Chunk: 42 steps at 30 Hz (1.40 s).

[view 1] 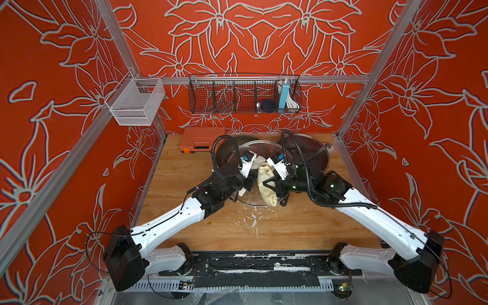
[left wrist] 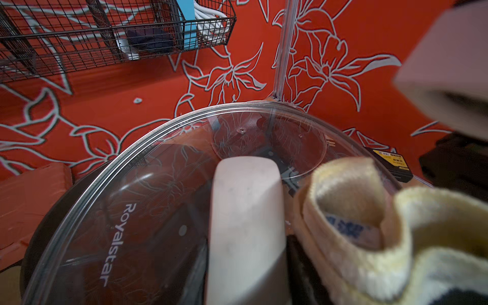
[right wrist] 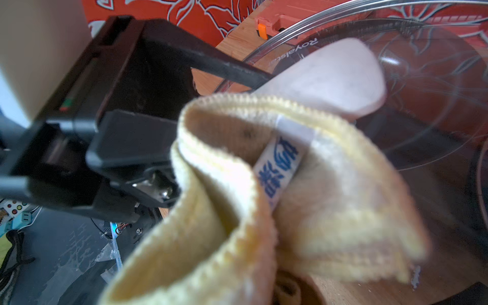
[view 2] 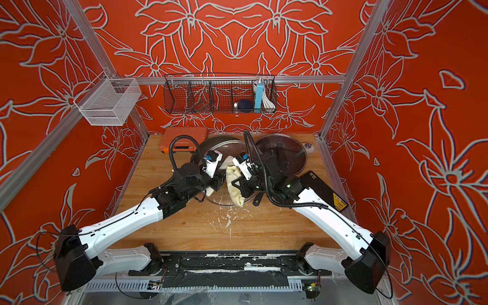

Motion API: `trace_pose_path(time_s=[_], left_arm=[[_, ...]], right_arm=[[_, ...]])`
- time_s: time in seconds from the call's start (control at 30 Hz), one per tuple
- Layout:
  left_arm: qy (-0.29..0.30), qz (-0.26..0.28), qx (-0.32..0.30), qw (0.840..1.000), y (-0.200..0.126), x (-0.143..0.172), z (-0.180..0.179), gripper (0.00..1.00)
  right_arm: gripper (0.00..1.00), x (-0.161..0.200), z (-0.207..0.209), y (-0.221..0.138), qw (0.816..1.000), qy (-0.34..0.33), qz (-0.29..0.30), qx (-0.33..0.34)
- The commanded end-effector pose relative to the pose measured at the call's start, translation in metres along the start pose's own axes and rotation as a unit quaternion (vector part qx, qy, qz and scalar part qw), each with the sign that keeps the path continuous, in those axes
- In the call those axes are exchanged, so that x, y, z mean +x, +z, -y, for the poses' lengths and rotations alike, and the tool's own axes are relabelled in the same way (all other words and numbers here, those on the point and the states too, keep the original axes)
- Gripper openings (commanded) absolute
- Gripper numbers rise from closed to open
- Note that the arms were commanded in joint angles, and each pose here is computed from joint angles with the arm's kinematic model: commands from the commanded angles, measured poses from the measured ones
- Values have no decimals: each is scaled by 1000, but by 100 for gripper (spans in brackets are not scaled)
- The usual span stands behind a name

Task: Wipe the pot lid with a cloth
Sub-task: Wipe the pot lid, then place the cleaning item at the center of the board.

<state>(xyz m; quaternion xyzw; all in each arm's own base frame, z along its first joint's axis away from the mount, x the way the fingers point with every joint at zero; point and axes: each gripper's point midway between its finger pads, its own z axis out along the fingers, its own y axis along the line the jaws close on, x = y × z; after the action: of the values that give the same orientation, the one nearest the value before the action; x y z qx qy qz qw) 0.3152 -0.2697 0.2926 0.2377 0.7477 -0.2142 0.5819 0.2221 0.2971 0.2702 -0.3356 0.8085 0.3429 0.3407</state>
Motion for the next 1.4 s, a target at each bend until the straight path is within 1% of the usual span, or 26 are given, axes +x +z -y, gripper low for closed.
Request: trace_pose_path(time_s=[0.0, 0.13, 0.27, 0.43, 0.57, 0.67, 0.73, 0.83, 0.97, 1.2, 1.37], left_arm=[[-39, 214, 14, 976, -42, -132, 5, 0], [-26, 212, 0, 977, -42, -128, 1, 0], [-10, 211, -9, 977, -44, -126, -1, 0], [5, 202, -20, 979, -45, -122, -4, 0], [0, 202, -29, 979, -50, -120, -8, 0], [-3, 197, -38, 980, -50, -118, -12, 0], [-1, 193, -44, 980, -49, -116, -15, 0], [-1, 186, -54, 981, -47, -113, -21, 0], [-22, 167, -78, 983, -41, -109, -40, 0], [-46, 148, -117, 981, -29, -99, -79, 0], [-40, 154, -136, 978, -18, -95, -101, 0]], right_arm=[[0, 4, -5, 5, 1000, 5, -5, -8], [0, 7, 8, -7, 999, -7, -4, 39], [0, 9, 21, -24, 998, -6, 1, 67], [0, 12, 50, -45, 994, 17, 10, 108], [0, 16, 76, -63, 989, 46, 18, 143], [0, 16, 89, -72, 985, 51, 17, 166], [0, 11, 86, -74, 986, 41, 26, 161], [0, 3, 71, -76, 991, 25, 43, 125], [0, -1, 50, -79, 994, -3, 63, 86], [0, 7, 23, -72, 996, -46, 54, 50], [0, 12, 10, -57, 997, -60, 40, 32]])
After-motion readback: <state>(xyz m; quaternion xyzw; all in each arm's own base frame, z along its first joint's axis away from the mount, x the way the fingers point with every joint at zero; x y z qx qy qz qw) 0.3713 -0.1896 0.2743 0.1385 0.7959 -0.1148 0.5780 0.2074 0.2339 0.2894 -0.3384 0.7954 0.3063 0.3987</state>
